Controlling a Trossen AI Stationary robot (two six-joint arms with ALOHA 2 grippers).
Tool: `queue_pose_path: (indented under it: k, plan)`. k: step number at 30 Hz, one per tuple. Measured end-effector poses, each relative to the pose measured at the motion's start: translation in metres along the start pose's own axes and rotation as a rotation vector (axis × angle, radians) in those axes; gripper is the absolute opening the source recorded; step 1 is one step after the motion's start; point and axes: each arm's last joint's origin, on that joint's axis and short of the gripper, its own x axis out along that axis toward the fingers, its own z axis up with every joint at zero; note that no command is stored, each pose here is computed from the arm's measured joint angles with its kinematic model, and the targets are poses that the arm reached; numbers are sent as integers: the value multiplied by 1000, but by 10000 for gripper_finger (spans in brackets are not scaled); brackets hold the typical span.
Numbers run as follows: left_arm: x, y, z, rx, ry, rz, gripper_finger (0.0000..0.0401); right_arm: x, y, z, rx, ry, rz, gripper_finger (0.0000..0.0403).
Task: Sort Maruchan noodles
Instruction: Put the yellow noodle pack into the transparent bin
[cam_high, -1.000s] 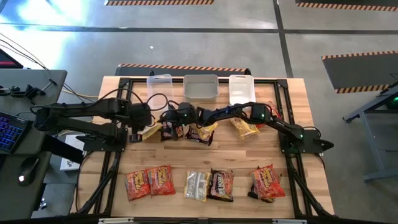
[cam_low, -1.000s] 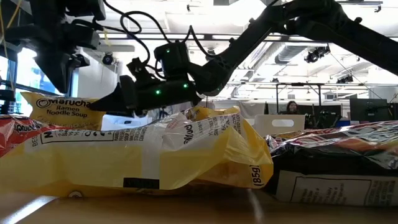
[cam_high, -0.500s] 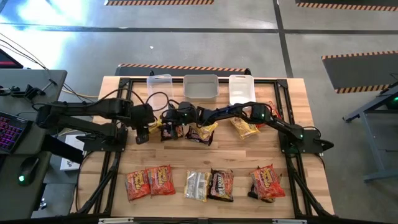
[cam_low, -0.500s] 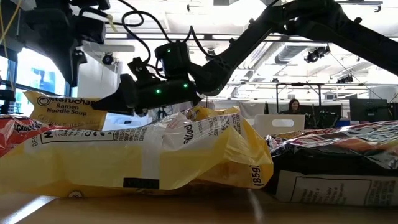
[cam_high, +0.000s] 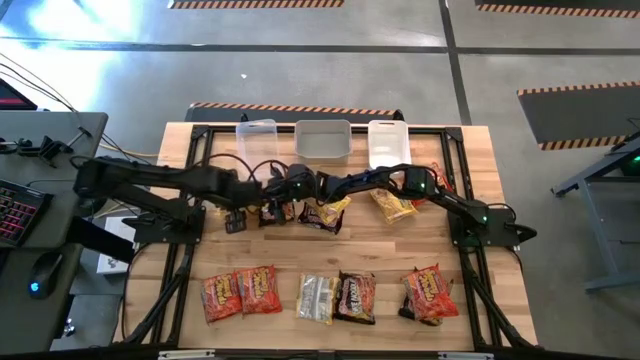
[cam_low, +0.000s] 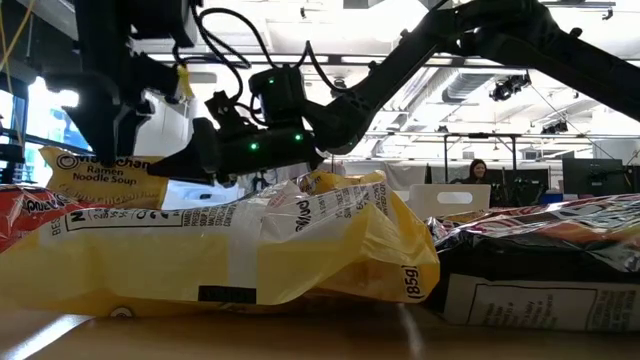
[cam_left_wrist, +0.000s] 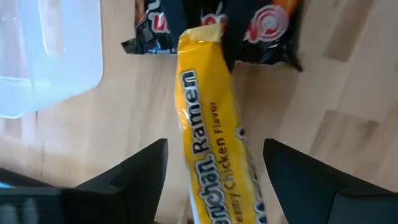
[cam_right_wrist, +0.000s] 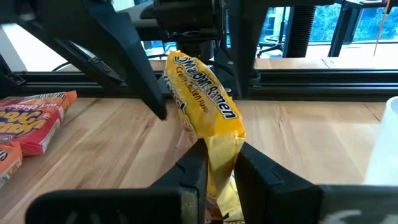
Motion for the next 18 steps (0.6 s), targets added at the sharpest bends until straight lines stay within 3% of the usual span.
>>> queue_pose_path:
  k: [8,18]
  plan:
    - [12,-3,6,61,65,33,231,0,0,0,-2,0,-1,50]
    - [8,-1,0,141,82,30,64,0,0,1,-2,-7,2,51]
